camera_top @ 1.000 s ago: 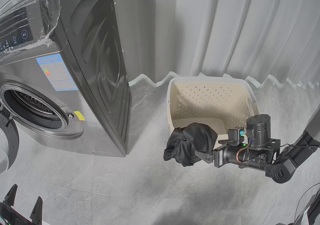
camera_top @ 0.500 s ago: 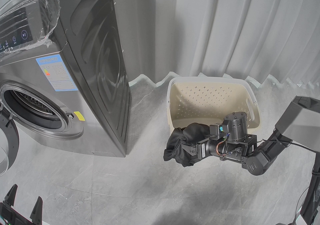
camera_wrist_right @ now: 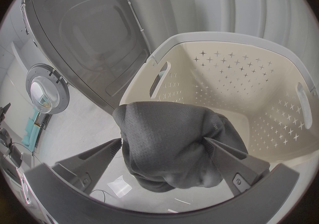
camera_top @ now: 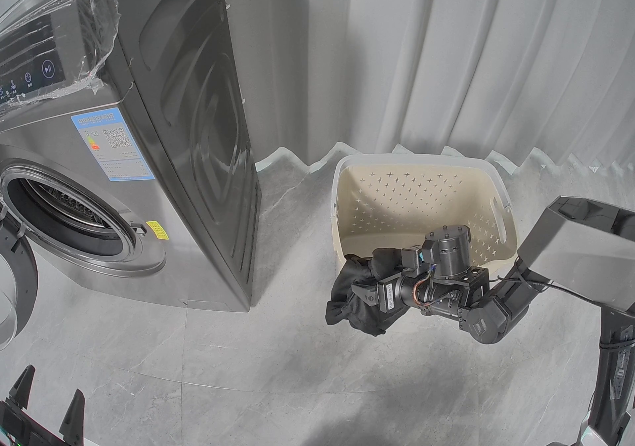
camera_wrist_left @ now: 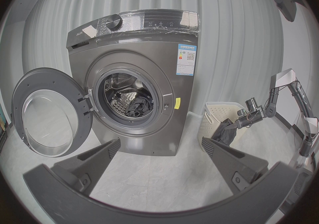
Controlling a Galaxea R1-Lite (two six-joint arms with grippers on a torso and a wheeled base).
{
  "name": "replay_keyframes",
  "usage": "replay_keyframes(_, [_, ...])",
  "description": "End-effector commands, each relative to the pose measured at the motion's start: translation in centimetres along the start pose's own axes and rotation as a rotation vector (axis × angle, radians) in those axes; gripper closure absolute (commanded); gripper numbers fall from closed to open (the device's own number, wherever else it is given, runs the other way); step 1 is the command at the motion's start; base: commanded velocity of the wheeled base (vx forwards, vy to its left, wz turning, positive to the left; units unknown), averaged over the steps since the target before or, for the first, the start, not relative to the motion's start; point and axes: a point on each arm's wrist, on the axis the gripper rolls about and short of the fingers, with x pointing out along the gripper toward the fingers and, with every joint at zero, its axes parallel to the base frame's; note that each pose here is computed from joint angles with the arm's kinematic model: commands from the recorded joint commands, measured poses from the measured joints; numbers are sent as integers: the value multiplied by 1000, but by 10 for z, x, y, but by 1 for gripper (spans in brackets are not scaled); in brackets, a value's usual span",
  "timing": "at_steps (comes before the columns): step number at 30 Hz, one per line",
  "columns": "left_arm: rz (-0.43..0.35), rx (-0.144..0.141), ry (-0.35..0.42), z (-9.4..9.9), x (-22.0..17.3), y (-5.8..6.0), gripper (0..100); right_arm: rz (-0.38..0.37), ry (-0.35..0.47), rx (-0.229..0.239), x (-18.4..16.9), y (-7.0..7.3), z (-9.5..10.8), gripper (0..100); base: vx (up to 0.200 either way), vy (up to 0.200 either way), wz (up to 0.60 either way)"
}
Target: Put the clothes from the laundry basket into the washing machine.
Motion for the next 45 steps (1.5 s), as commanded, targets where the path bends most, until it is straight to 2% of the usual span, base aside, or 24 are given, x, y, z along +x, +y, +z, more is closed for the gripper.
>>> replay_keyframes(1, [0,0,3,-4,0,0,0,1,-2,1,4,0,-1,0,0,0,0])
replay_keyframes(2, [0,0,4,-5,0,0,0,1,-2,1,4,0,-1,100,0,0,0])
replay_keyframes(10, [-1,3,4,-5,0,0,0,-6,-20,1,0,-3,6,100,0,0,0])
replay_keyframes(18, [-1,0,4,-5,0,0,0,-4,-64,-11,-29,-2,26,100,0,0,0])
replay_keyframes(22, [-1,1,3,-4,0,0,0,-10,-43,-9,-41,-3,21,100,0,0,0])
replay_keyframes(28, [-1,0,4,-5,0,0,0,-34,-19,5,-34,-14,6,100,0,0,0])
replay_keyframes(29, [-1,-2,4,-5,0,0,0,-36,-19,6,-32,-15,4,0,0,0,0])
replay_keyframes(35, [-1,0,4,-5,0,0,0,-45,6,11,-26,-19,-6,0,0,0,0])
replay_keyframes(45, [-1,-2,4,-5,0,0,0,-34,21,-1,-24,-17,-10,0,0,0,0])
